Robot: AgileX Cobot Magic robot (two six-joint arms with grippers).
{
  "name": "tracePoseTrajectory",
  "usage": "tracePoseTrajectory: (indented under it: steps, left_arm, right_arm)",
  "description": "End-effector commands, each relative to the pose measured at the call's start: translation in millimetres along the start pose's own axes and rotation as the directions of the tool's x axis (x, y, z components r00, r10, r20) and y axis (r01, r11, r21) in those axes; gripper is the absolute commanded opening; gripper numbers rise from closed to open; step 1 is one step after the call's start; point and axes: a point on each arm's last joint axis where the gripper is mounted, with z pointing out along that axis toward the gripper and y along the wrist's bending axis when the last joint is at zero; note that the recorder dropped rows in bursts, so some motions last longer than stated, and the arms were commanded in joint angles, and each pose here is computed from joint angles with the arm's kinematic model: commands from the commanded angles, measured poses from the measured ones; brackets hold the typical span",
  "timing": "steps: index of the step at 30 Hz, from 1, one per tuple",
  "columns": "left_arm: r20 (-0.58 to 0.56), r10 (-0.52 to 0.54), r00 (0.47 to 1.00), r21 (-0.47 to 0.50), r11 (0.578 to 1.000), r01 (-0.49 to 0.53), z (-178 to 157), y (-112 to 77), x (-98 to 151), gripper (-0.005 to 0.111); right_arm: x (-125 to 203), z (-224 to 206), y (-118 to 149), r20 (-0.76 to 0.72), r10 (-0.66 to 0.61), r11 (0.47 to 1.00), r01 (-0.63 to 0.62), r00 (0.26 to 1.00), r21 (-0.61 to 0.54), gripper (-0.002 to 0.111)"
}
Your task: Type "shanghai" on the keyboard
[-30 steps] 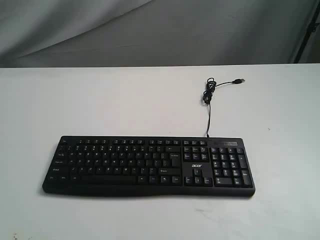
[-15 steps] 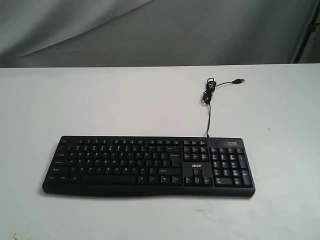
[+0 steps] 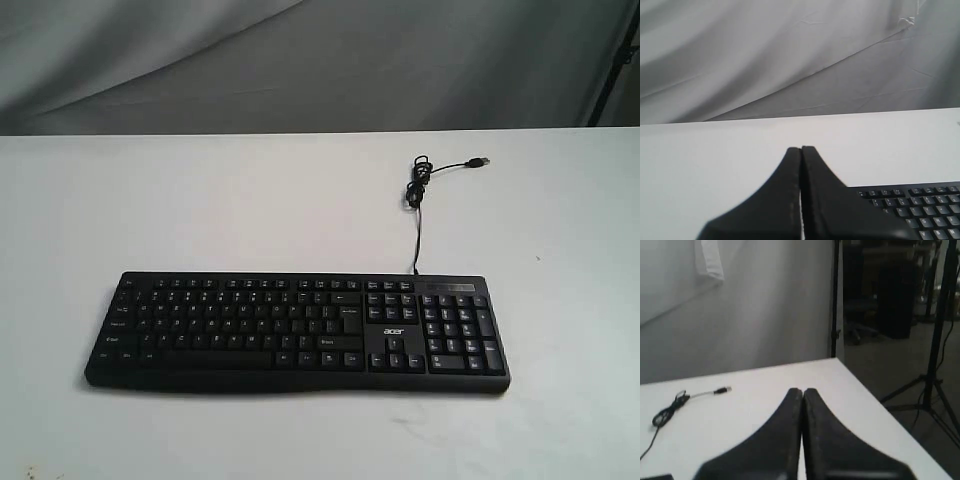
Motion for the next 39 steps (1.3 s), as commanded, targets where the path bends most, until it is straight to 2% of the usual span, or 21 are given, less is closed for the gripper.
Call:
tracePoseTrajectory:
  steps: [1,7,12,15,24,28,30,32,35,39]
  left_arm:
    - [0.006,-0.005,1.0,0.007,1.0,0.005,-0.1,-0.4,0.0,0.0]
    - [0.006,-0.005,1.0,0.007,1.0,0.005,-0.1,-0.4,0.0,0.0]
    - [0.006,-0.005,1.0,0.007,1.0,0.005,-0.1,-0.4,0.0,0.0]
    - [0.006,-0.005,1.0,0.007,1.0,0.005,-0.1,-0.4,0.0,0.0]
    - [0.006,-0.005,1.0,0.007,1.0,0.005,-0.1,-0.4,0.0,0.0]
    - [0.006,-0.005,1.0,0.007,1.0,0.005,-0.1,-0.4,0.0,0.0]
    - [0.006,-0.005,1.0,0.007,1.0,0.005,-0.1,-0.4,0.0,0.0]
    - [0.006,-0.005,1.0,0.007,1.0,0.005,-0.1,-0.4,0.0,0.0]
    - [0.006,-0.005,1.0,0.007,1.0,0.005,-0.1,-0.4,0.0,0.0]
    - [0.006,-0.005,1.0,0.007,1.0,0.005,-0.1,-0.4,0.0,0.0]
  right_arm:
    - [-8.9,-0.9,-0.1,0.109,-0.01,1.0,0.009,0.994,0.005,0.0]
    - [-13.8,-1.5,0.0,0.164,0.01,1.0,-0.01,0.986,0.001,0.0]
    - [-23.2,-3.7,-3.2,0.269,0.218,0.975,-0.22,0.938,-0.023,0.0]
    - [-28.2,-5.3,-5.9,0.327,0.287,0.956,-0.293,0.901,-0.032,0.0]
    - [-46.8,-14.7,-11.2,0.54,0.266,0.956,-0.291,0.799,-0.039,0.0]
    - [-47.0,-14.9,-11.3,0.54,0.301,0.945,-0.321,0.786,-0.059,0.0]
    - [-44.1,-13.0,-10.3,0.497,0.406,0.906,-0.407,0.767,-0.113,0.0]
    - [-41.4,-11.2,-8.0,0.462,0.393,0.915,-0.387,0.795,-0.112,0.0]
    - [-35.9,-7.0,-2.3,0.332,0.347,0.937,-0.335,0.877,-0.095,0.0]
    - [-51.1,-0.7,2.4,0.241,0.378,0.925,-0.354,0.894,-0.136,0.0]
